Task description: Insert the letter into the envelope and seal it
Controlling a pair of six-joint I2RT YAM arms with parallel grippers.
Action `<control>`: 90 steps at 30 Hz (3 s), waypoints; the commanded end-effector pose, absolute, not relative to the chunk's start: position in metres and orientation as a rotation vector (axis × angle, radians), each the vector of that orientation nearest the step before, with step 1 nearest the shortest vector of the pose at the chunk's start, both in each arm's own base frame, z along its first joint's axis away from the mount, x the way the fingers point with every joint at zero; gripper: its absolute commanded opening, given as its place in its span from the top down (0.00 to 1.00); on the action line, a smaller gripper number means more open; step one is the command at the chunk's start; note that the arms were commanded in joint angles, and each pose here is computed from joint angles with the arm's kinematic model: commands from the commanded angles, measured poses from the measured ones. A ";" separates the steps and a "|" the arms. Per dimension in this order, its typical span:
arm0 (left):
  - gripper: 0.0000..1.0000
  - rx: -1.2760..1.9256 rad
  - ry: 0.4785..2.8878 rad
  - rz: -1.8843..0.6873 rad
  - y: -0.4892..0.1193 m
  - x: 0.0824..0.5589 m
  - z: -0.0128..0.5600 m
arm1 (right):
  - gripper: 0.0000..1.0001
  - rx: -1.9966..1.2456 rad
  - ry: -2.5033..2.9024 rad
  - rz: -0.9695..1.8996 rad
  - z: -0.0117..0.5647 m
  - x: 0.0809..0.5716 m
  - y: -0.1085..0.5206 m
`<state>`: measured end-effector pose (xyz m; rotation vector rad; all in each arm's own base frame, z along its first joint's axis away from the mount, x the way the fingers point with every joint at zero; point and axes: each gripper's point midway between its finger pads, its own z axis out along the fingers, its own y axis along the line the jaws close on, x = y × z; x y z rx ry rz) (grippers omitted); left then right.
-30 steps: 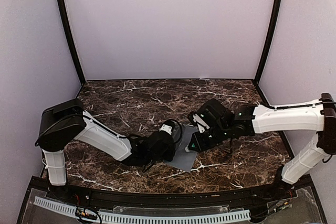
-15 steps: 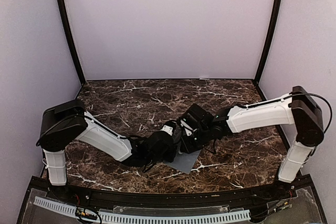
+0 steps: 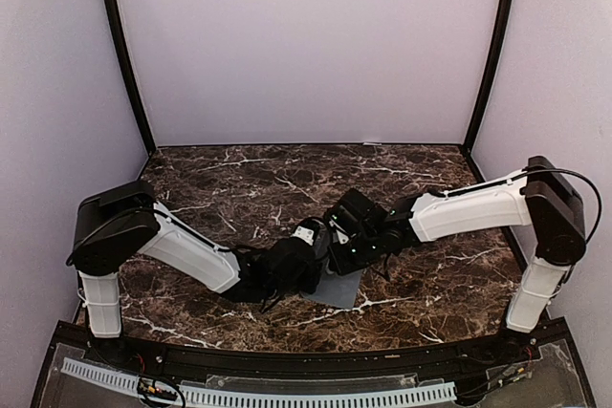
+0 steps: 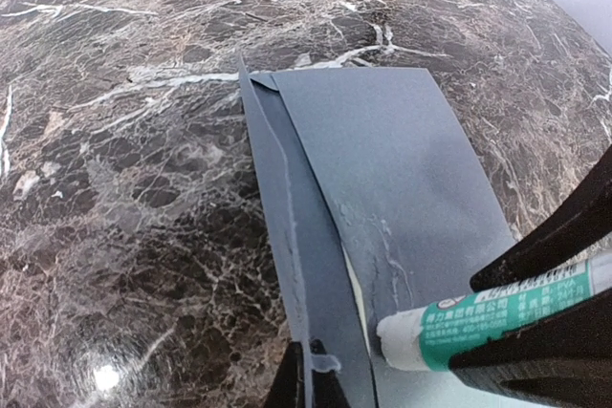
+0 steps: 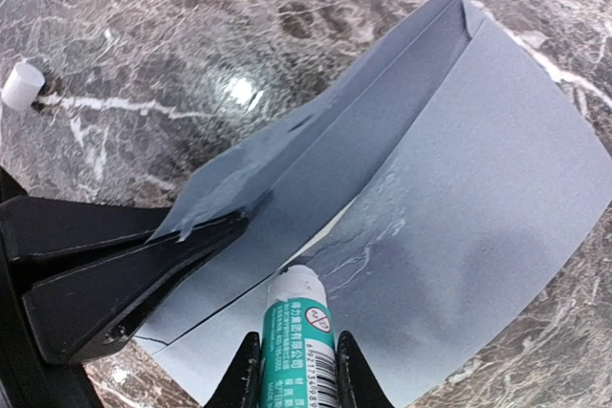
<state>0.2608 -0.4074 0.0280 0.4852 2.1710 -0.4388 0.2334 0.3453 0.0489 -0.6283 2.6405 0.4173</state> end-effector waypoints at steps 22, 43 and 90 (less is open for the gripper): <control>1.00 0.563 2.187 -0.437 -0.411 0.252 0.018 | 1.00 -0.480 2.629 -0.034 0.019 0.292 0.297; 1.00 0.555 2.182 -0.412 -0.412 0.253 0.018 | 1.00 -0.659 2.809 0.523 0.075 0.232 0.348; 1.00 0.568 2.136 -0.302 -0.410 0.253 0.023 | 1.00 -0.621 2.949 -0.090 0.007 0.289 0.275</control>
